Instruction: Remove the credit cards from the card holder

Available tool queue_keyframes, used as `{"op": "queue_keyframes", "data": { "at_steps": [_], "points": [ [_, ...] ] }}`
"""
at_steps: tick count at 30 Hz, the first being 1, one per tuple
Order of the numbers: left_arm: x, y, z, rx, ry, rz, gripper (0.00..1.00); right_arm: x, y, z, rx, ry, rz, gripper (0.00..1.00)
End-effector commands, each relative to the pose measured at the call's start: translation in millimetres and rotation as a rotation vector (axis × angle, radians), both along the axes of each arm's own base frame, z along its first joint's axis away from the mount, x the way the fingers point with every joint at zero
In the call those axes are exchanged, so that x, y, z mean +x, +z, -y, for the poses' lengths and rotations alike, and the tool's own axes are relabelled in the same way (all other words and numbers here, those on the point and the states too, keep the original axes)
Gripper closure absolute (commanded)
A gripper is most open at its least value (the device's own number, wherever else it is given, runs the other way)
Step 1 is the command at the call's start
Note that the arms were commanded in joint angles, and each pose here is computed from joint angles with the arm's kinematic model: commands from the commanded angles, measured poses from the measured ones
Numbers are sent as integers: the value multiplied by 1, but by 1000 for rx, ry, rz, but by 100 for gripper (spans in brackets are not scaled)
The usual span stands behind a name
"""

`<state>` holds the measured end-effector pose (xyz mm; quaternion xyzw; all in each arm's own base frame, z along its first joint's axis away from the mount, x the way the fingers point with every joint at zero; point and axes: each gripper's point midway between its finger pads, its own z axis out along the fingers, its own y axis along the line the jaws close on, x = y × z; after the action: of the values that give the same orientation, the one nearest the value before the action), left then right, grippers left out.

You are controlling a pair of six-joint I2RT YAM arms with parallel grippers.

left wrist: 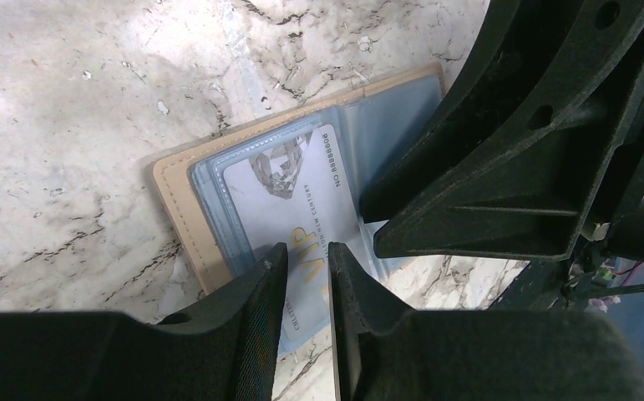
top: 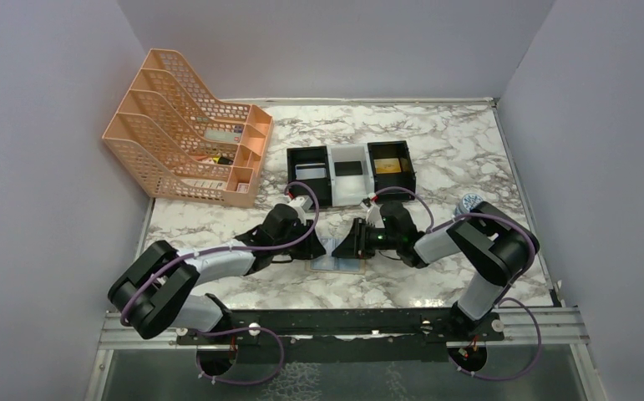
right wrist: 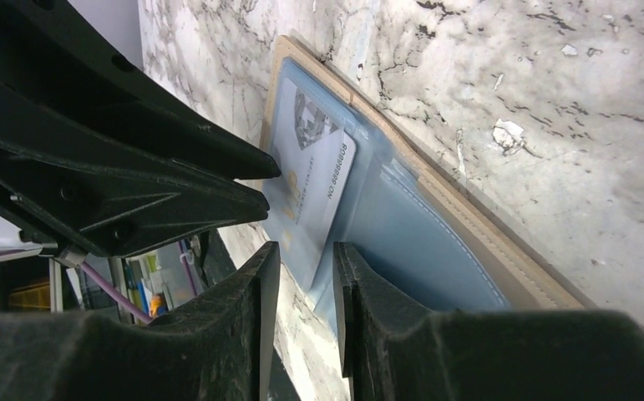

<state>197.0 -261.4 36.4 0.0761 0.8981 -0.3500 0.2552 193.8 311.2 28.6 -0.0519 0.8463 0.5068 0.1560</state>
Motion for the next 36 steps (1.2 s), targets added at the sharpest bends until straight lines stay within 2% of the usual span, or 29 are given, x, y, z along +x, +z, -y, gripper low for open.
{"op": "queue_keyframes", "data": {
  "at_steps": [1, 7, 11, 14, 16, 23, 36],
  "points": [
    [-2, -12, -7, 47, 8, 1, 73, 7, -9, 1, -30, -41, 1, 70],
    [1, -6, -13, 64, 38, 30, 73, 12, -8, 3, -62, -54, 16, 73],
    [6, -1, -17, 78, 58, 60, 63, 12, -11, 5, -79, -60, 14, 73],
    [9, -3, -21, 103, 67, 79, 61, 12, -14, 7, -93, -66, 12, 73],
    [7, -9, -20, 117, 48, 64, 63, 12, -14, 7, -90, -63, 11, 73],
    [-6, -26, -14, 128, 2, -2, 84, 11, -4, 2, -53, -46, 16, 76],
    [-5, -18, -23, 142, 41, 21, 86, 11, 1, 5, -53, -61, 33, 97]
  ]
}}
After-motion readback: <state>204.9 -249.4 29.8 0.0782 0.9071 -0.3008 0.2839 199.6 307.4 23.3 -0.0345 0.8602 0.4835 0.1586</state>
